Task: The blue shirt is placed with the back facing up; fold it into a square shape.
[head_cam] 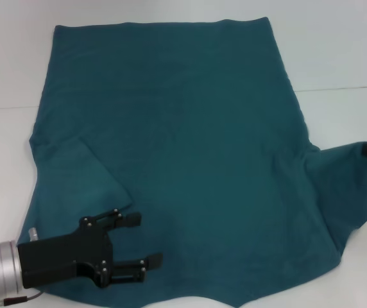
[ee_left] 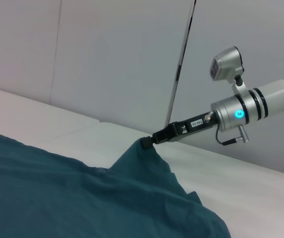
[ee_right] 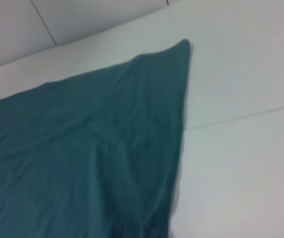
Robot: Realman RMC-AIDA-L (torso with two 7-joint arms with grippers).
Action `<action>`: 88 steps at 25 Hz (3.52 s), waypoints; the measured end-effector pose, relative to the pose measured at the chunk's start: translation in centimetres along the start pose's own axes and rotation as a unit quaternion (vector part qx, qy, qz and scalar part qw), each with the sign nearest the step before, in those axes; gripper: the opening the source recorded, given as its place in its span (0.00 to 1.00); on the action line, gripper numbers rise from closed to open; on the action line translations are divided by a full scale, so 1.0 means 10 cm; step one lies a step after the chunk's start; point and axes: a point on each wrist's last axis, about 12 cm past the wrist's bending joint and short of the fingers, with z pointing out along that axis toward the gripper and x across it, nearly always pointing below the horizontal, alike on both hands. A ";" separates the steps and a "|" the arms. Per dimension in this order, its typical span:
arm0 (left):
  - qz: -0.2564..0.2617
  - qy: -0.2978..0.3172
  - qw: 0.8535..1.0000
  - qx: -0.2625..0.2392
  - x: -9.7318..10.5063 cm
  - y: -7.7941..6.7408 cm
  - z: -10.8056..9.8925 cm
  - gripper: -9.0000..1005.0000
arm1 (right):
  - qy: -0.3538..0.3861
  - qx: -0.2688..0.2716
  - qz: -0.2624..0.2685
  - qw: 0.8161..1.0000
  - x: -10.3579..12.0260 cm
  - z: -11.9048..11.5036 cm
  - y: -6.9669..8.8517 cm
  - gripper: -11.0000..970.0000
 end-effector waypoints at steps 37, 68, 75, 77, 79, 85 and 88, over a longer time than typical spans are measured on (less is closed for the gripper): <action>-0.016 -0.007 1.000 -0.008 -0.01 0.01 0.00 0.90 | -0.029 -0.017 -0.018 0.999 -0.03 0.05 0.08 0.04; -0.023 -0.007 1.000 -0.010 0.00 0.01 0.00 0.90 | -0.036 -0.006 0.002 0.999 0.05 -0.06 -0.01 0.06; -0.024 -0.005 1.000 -0.014 0.00 0.02 0.00 0.90 | -0.035 -0.034 -0.027 0.998 0.02 0.03 0.13 0.06; -0.025 -0.005 1.000 -0.014 0.00 0.02 0.00 0.90 | -0.035 -0.042 -0.034 0.998 0.01 0.04 0.16 0.06; -0.028 -0.005 1.000 -0.015 0.00 0.02 0.00 0.90 | -0.035 -0.050 -0.041 0.997 0.00 0.05 0.19 0.06; -0.029 -0.005 0.999 -0.015 0.00 0.03 0.00 0.90 | -0.038 -0.073 -0.054 0.995 0.00 0.04 0.25 0.06; -0.030 -0.005 0.999 -0.015 0.00 0.03 0.00 0.90 | -0.051 -0.087 -0.049 0.994 -0.03 0.01 0.25 0.06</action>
